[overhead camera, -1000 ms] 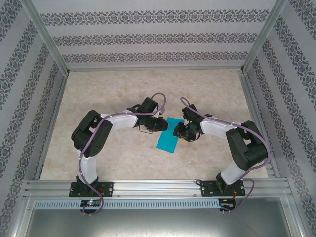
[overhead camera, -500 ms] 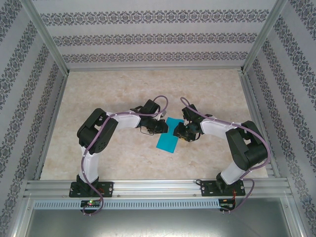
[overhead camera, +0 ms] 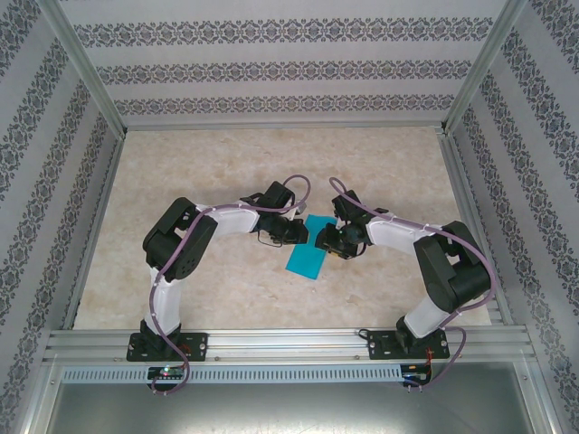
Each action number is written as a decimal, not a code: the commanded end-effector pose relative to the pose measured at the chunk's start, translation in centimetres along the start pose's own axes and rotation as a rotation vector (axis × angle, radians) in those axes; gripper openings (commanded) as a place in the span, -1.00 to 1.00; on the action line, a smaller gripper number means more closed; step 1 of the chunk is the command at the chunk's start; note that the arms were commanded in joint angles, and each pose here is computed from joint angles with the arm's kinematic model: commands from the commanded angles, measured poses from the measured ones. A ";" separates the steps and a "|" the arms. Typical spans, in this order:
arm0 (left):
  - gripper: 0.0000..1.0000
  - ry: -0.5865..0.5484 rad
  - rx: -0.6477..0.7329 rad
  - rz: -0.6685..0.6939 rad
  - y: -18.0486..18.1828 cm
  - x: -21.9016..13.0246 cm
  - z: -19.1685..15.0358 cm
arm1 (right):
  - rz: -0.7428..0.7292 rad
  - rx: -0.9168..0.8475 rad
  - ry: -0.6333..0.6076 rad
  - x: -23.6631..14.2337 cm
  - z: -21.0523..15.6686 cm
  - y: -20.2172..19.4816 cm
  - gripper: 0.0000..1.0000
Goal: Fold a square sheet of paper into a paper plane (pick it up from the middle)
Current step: Hold the square sheet of paper at the center of the table, then fold the square sheet of paper in half at the center of the table.
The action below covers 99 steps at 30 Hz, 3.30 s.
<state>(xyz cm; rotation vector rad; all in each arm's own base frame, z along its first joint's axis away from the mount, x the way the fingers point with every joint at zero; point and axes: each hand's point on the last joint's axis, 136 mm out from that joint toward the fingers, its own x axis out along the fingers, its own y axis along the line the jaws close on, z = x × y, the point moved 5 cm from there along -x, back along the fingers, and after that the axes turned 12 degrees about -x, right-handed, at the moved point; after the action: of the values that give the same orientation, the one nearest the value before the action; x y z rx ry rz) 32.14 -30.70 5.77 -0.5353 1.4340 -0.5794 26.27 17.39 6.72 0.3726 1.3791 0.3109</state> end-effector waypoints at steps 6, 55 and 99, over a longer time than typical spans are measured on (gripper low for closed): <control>-0.68 0.047 -0.011 0.141 3.4 2.0 -1.4 | 0.035 -0.017 -0.125 -4.8 -0.1 0.7 0.00; -0.69 0.078 -0.008 0.187 4.2 2.2 -2.2 | 0.159 0.055 -0.090 -0.4 0.4 -1.0 -0.70; -0.69 0.087 0.003 0.214 4.6 1.9 -2.5 | 0.286 0.000 -0.151 -3.5 -0.7 2.4 -0.84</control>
<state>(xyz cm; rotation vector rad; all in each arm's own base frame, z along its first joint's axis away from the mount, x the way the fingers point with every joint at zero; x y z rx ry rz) 32.25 -30.95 5.69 -0.4818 1.4159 -0.6053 24.09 17.14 9.96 0.5467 1.1921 0.4751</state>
